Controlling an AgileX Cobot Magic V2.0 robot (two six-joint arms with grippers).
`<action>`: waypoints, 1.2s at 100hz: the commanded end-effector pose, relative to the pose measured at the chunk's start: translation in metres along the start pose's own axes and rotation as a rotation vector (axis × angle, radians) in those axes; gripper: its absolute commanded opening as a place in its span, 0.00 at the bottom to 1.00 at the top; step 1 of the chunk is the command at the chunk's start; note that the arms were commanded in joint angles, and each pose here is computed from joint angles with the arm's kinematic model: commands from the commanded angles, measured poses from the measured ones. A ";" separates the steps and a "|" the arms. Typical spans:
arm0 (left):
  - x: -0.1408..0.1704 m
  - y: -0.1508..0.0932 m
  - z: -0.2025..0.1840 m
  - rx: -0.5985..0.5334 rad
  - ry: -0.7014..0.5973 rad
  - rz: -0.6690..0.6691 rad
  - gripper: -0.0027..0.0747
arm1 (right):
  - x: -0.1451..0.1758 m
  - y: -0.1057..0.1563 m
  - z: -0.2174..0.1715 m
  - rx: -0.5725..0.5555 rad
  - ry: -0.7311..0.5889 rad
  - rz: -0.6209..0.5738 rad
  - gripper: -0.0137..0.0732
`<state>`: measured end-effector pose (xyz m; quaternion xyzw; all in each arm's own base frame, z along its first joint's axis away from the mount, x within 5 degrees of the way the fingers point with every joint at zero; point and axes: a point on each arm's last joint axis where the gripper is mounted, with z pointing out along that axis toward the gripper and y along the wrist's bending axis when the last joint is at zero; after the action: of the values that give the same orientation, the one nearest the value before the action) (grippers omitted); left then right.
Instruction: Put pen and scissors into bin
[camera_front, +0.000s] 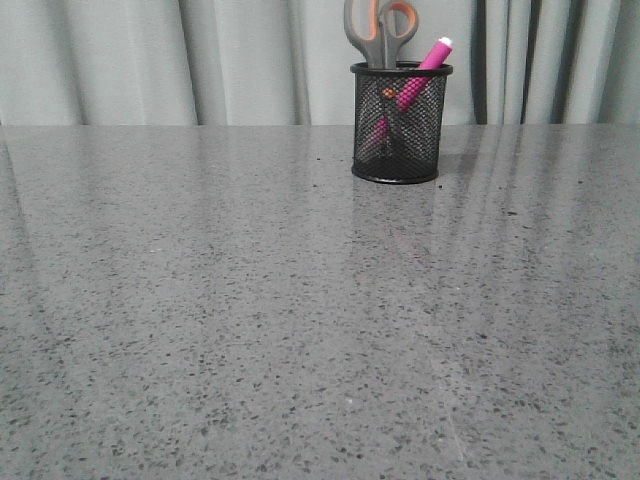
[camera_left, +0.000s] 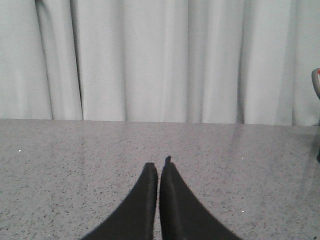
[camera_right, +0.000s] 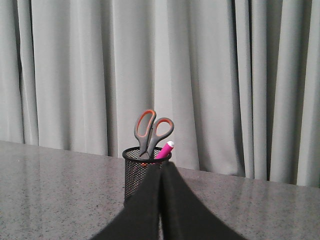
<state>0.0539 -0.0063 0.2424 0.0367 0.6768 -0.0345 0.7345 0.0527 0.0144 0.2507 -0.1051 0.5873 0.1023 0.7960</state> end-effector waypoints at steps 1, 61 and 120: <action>-0.006 0.002 0.001 -0.025 -0.060 0.003 0.01 | -0.015 -0.003 0.001 0.031 -0.088 -0.018 0.07; 0.041 0.002 -0.002 -0.033 -0.015 0.015 0.01 | -0.015 -0.003 0.001 0.031 -0.088 -0.018 0.07; 0.042 0.002 -0.002 -0.031 -0.009 0.007 0.01 | -0.015 -0.003 0.001 0.031 -0.088 -0.018 0.07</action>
<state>0.0560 -0.0044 0.2066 0.0390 0.6990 -0.0148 0.7139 0.0527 0.0144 0.2507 -0.1053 0.5873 0.1020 0.7960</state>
